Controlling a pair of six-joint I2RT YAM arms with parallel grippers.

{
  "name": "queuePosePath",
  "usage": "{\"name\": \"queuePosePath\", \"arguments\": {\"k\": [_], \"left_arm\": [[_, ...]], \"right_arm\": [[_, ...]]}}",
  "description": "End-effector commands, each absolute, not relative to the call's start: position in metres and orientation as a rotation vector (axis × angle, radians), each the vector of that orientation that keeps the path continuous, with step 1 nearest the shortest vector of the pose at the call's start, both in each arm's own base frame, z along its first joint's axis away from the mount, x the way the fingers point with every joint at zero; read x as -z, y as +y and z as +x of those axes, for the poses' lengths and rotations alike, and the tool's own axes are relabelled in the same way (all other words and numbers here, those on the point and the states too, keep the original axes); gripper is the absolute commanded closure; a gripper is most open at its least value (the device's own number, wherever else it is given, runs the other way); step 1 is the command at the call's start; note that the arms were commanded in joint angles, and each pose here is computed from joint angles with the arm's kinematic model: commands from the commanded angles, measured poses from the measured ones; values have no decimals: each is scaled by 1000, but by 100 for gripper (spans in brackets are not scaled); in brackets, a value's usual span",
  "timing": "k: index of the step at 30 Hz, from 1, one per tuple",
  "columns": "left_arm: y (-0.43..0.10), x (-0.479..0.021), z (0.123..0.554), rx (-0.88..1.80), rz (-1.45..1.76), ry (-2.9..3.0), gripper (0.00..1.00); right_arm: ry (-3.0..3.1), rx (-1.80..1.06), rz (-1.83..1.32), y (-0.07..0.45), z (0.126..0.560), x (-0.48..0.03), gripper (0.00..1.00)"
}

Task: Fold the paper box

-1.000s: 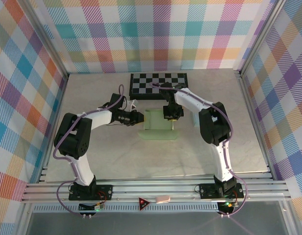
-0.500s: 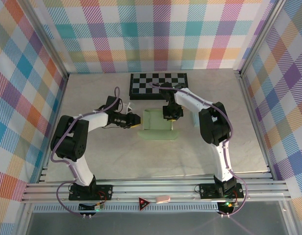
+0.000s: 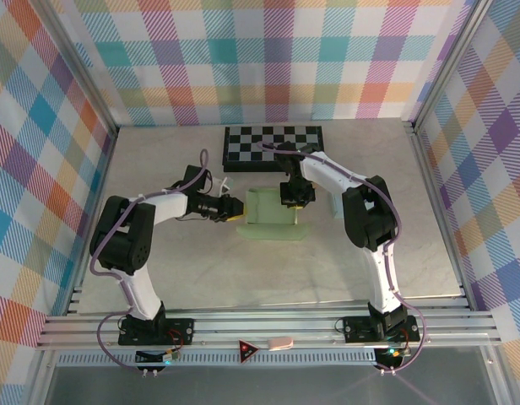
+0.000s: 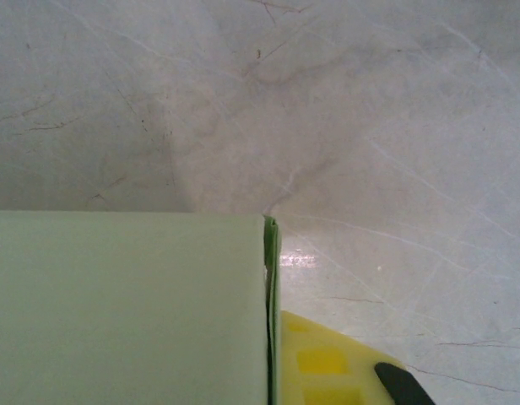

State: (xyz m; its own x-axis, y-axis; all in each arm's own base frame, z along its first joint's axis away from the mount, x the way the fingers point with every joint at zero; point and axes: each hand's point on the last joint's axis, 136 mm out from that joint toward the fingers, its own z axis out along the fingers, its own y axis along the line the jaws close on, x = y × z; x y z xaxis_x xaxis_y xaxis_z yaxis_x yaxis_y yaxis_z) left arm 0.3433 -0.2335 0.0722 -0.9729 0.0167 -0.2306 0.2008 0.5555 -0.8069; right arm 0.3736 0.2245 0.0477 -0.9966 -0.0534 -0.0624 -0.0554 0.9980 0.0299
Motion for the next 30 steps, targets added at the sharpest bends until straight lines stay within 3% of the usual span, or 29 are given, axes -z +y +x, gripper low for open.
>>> {"name": "queuePosePath", "arguments": {"k": [1,17,24,26,30], "left_arm": [[-239,-73,342,1398,239,2594,75],[-253,-67,342,1319,290,2636,82],[-248,-60,345,1086,256,2703,91],[-246,-56,346,967,228,2733,97],[-233,-49,339,716,167,2808,100]], "right_arm": [[3085,-71,-83,226,376,-50,100],[3074,-59,-104,228,379,-54,100],[3051,-11,-125,228,380,-58,100],[3035,11,-132,227,381,-61,100],[2996,68,-152,228,382,-67,100]]}}
